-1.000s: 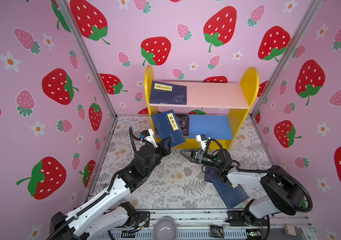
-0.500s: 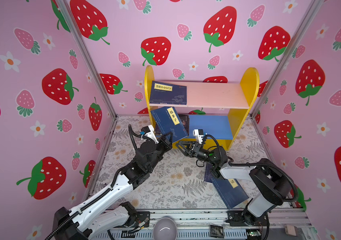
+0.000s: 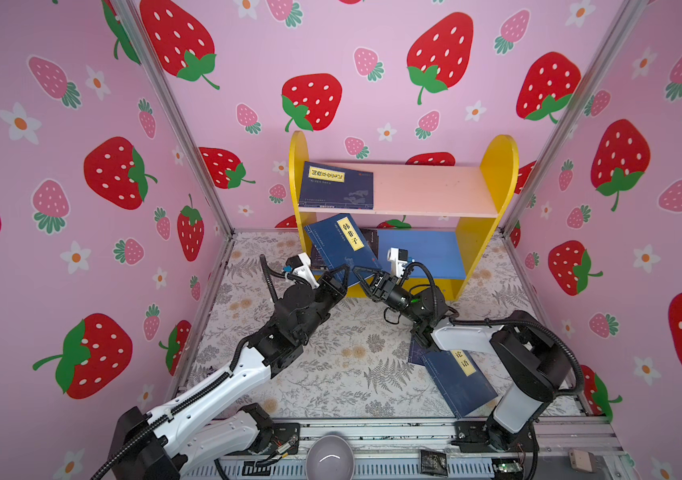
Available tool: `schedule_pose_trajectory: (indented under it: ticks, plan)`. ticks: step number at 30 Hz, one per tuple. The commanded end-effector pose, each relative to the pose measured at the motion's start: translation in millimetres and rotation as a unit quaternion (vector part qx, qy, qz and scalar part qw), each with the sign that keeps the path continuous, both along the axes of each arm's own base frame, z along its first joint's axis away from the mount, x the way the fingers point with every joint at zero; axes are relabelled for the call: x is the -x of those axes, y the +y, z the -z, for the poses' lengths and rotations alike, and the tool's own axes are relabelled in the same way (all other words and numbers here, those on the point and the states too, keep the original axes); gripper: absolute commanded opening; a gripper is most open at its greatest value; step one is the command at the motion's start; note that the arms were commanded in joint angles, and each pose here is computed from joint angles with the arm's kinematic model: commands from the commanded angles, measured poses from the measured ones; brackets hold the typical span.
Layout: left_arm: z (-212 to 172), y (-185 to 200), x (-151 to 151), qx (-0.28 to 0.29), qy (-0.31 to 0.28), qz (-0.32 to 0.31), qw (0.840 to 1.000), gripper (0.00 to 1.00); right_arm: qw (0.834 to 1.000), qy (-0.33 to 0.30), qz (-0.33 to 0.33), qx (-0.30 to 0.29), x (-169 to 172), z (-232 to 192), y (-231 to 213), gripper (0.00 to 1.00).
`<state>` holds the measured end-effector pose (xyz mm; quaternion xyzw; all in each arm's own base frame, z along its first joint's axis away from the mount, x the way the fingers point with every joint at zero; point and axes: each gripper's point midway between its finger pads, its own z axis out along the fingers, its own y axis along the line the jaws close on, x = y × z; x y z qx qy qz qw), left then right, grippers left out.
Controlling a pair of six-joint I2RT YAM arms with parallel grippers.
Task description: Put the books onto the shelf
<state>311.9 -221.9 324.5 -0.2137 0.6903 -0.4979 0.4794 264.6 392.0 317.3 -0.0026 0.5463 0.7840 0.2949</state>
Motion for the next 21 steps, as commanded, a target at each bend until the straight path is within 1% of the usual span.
schedule_pose_trajectory:
  ticks: [1, 2, 4, 6, 7, 8, 11, 12, 15, 18, 21]
  plan:
    - [-25.5, -9.5, 4.7, 0.042, -0.036, 0.028, 0.998, 0.00, 0.999, -0.007, 0.014, -0.041, 1.1, -17.0, -11.7, 0.15]
    - [-26.4, -11.6, 6.0, 0.041, -0.042, 0.035, 0.998, 0.02, 0.999, -0.007, 0.018, -0.039, -0.2, -16.0, -14.6, 0.14]
    - [-25.2, -11.9, 9.4, 0.027, -0.048, 0.044, 0.998, 0.23, 0.999, -0.006, 0.020, -0.032, -0.6, -13.8, -20.5, 0.13]
    - [-21.2, -4.7, 13.4, 0.001, -0.043, 0.045, 0.998, 0.48, 1.000, -0.011, 0.012, -0.012, -3.1, -10.5, -28.9, 0.13]
    - [-17.4, 0.6, 15.1, -0.017, -0.036, 0.046, 0.998, 0.57, 1.000, -0.019, -0.001, 0.002, -2.2, -10.2, -31.6, 0.13]
    - [-14.9, 6.3, 16.9, -0.034, -0.029, 0.048, 0.998, 0.62, 1.000, -0.024, -0.012, 0.017, -1.6, -9.1, -33.9, 0.12]
    - [-6.8, 24.0, 22.8, -0.088, -0.005, 0.074, 0.993, 0.68, 0.995, -0.051, -0.052, 0.073, 8.7, -5.9, -41.4, 0.10]
    - [-4.1, 31.1, 23.7, -0.100, 0.005, 0.082, 0.992, 0.69, 0.993, -0.054, -0.054, 0.092, 11.1, -3.5, -46.9, 0.10]
    - [-2.7, 35.7, 34.8, -0.107, 0.013, 0.141, 0.984, 0.70, 0.986, -0.073, -0.044, 0.145, 15.0, -4.7, -67.2, 0.10]
    - [-7.7, 31.5, 43.9, -0.110, 0.001, 0.192, 0.975, 0.70, 0.980, -0.092, -0.044, 0.170, 23.6, -17.4, -87.1, 0.11]
    - [-23.4, 17.8, 53.0, -0.103, -0.037, 0.246, 0.963, 0.70, 0.978, -0.100, -0.045, 0.176, 32.5, -31.4, -103.0, 0.11]
